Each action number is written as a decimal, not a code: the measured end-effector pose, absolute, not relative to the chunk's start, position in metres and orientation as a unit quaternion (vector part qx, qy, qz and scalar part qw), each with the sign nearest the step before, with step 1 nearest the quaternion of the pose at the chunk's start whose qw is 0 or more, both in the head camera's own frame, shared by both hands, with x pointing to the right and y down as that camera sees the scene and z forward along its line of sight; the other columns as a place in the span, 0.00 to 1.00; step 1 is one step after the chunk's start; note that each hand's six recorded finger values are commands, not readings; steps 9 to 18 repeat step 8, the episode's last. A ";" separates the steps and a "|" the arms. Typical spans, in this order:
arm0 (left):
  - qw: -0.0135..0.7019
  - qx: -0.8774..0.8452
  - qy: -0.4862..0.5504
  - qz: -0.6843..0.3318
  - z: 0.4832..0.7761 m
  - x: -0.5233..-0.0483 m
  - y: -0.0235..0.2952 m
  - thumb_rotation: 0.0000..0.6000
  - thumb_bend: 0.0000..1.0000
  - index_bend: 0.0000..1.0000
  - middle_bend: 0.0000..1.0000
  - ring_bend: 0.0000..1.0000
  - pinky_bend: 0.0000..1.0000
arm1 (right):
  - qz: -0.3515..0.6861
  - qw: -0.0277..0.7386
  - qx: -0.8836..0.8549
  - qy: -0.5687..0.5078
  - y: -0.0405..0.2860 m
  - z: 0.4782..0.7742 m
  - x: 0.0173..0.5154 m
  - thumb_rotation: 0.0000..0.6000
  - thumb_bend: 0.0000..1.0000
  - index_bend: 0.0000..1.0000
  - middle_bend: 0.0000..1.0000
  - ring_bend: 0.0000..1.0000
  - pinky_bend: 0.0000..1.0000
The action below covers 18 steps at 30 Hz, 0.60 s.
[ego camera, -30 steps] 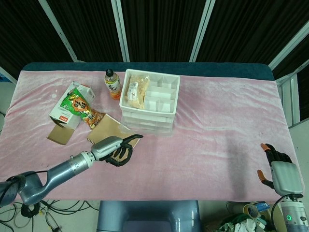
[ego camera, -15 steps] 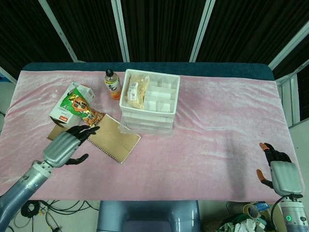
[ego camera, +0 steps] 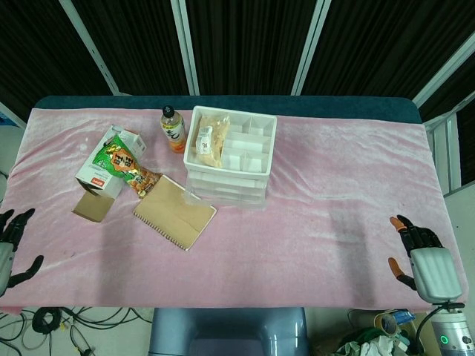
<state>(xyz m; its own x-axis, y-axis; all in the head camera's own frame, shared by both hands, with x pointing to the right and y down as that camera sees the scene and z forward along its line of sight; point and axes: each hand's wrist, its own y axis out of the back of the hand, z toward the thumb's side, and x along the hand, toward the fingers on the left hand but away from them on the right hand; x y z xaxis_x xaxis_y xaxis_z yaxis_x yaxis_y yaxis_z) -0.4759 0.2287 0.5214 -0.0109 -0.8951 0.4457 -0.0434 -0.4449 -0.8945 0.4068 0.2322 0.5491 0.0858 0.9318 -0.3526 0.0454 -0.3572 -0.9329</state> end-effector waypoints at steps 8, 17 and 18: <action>0.345 -0.596 0.403 -0.603 0.519 -0.496 0.233 1.00 0.30 0.05 0.12 0.01 0.06 | 0.551 0.403 -0.613 -0.397 0.232 0.550 0.407 1.00 0.26 0.13 0.10 0.22 0.21; 0.345 -0.596 0.403 -0.603 0.519 -0.496 0.233 1.00 0.30 0.05 0.12 0.01 0.06 | 0.551 0.403 -0.613 -0.397 0.232 0.550 0.407 1.00 0.26 0.13 0.10 0.22 0.21; 0.345 -0.596 0.403 -0.603 0.519 -0.496 0.233 1.00 0.30 0.05 0.12 0.01 0.06 | 0.551 0.403 -0.613 -0.397 0.232 0.550 0.407 1.00 0.26 0.13 0.10 0.22 0.21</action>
